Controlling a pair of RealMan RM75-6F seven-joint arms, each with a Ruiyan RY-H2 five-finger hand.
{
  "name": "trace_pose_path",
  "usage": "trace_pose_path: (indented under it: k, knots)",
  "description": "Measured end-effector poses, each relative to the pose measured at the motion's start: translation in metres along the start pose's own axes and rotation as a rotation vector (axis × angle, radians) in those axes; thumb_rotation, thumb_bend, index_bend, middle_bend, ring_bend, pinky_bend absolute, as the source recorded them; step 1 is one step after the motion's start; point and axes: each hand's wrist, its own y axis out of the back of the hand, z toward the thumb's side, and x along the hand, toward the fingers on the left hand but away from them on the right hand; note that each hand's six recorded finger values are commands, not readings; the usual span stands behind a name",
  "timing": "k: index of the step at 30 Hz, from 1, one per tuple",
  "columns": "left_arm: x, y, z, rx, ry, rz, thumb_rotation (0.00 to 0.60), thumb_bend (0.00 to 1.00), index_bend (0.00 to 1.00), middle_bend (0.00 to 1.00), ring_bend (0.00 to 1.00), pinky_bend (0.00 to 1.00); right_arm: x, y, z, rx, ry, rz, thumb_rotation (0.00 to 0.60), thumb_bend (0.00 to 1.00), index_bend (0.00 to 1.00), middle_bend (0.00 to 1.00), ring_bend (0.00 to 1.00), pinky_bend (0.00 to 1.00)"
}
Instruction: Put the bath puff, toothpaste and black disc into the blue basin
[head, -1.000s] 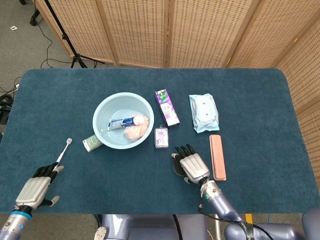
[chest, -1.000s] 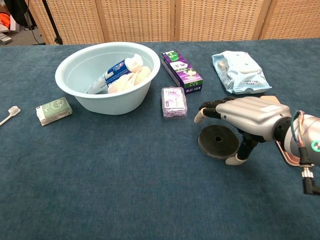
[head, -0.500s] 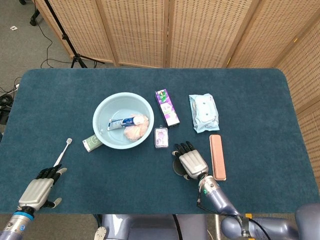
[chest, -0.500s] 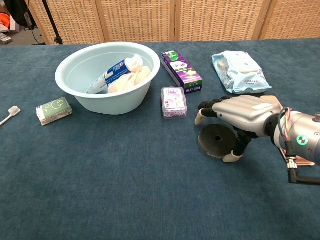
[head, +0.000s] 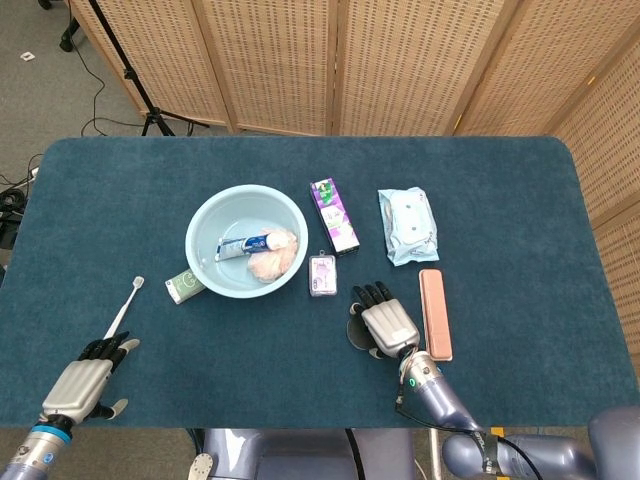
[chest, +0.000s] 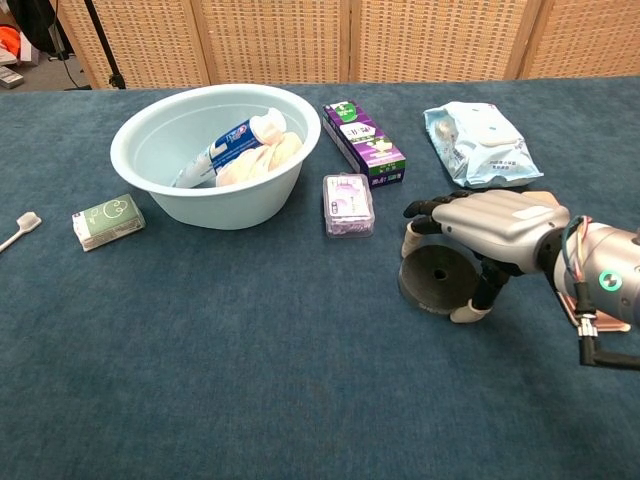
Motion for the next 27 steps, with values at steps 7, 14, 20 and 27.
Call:
trace_pose_path:
  k: [7,14,20,27]
  knots:
    - [0.000,-0.001,0.001,0.000,-0.006,-0.005,0.600,0.28,0.00,0.00,0.00,0.00,-0.002,0.003,-0.005,-0.011,-0.024,-0.008,0.600,0.26,0.42,0.07,0.05,0.02]
    - [0.000,-0.002,0.001,-0.003,-0.007,-0.008,0.600,0.28,0.00,0.00,0.00,0.00,-0.002,0.009,-0.010,-0.003,-0.041,-0.025,0.600,0.26,0.43,0.08,0.05,0.02]
    - [-0.001,0.000,0.002,-0.005,-0.009,-0.002,0.600,0.28,0.00,0.00,0.00,0.00,-0.001,0.025,-0.011,0.009,-0.047,-0.060,0.600,0.26,0.44,0.08,0.05,0.02]
    - [-0.002,0.002,0.000,-0.011,-0.005,0.007,0.600,0.28,0.00,0.00,0.00,0.00,0.001,0.052,-0.006,0.028,-0.046,-0.113,0.600,0.26,0.43,0.08,0.05,0.02]
